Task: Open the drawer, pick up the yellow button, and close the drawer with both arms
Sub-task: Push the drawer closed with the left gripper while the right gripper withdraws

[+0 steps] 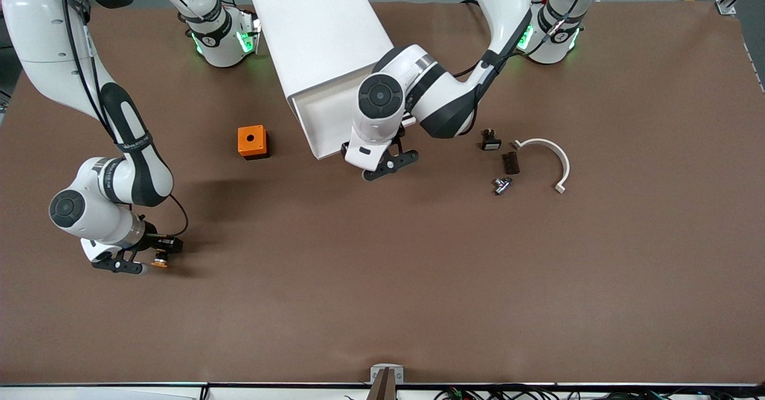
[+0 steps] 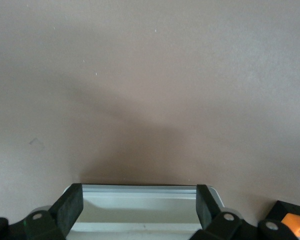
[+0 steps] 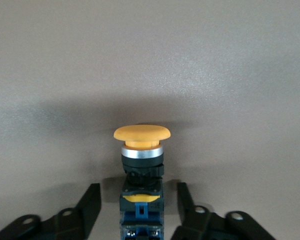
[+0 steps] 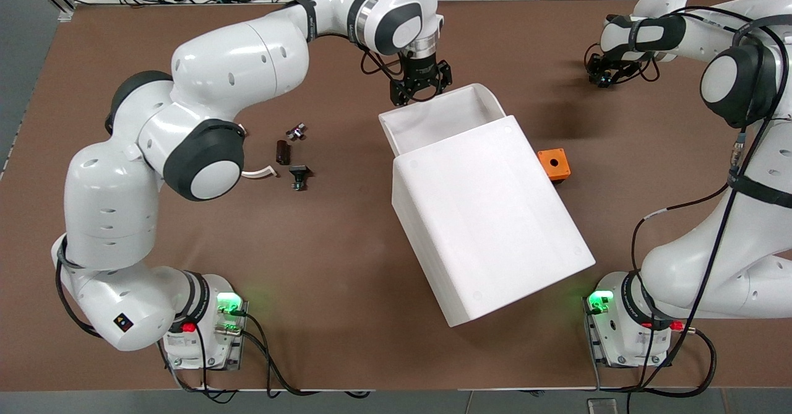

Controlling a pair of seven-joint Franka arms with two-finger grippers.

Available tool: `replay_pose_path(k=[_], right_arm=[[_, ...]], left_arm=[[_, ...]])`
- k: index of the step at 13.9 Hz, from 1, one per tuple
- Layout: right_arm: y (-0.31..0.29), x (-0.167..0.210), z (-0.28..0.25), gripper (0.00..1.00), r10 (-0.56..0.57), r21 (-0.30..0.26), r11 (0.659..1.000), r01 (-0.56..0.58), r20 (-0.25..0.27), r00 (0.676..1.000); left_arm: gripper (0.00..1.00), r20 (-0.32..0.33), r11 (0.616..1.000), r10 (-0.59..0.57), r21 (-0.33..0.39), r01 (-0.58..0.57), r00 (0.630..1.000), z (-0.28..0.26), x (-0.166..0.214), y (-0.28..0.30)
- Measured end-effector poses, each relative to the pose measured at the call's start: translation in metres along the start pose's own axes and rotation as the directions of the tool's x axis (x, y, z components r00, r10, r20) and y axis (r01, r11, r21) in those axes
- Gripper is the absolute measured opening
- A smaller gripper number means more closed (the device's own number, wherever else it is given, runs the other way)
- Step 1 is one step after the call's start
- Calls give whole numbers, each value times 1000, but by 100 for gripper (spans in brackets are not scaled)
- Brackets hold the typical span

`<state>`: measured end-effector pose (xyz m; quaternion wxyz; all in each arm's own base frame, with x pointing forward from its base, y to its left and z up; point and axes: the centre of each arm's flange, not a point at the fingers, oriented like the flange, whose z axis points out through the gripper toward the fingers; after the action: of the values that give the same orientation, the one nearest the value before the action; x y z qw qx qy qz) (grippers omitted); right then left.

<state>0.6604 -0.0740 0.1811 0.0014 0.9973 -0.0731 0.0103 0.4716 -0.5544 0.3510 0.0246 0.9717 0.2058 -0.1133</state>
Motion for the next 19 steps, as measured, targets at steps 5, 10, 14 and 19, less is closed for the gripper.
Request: replay_pose_path(k=[5,10,14,19], right_arm=[[-21,14,-101,100,-34,-9,999,35,114,993],[-45,-10,-249,100,-69,-18,997,73,170,983],[-64,-38,-321,100,-101,-19,994,105,142,985],[-71,-54,-365,100,-116,-19,993,118,82,990]], left_arm=[[100,0,1000,13,21,-13,1000,10,-34,8],[100,7,998,26,52,-26,1000,18,-58,11],[100,10,997,41,59,-42,999,22,-72,13],[100,35,996,61,63,-63,998,26,-96,17]])
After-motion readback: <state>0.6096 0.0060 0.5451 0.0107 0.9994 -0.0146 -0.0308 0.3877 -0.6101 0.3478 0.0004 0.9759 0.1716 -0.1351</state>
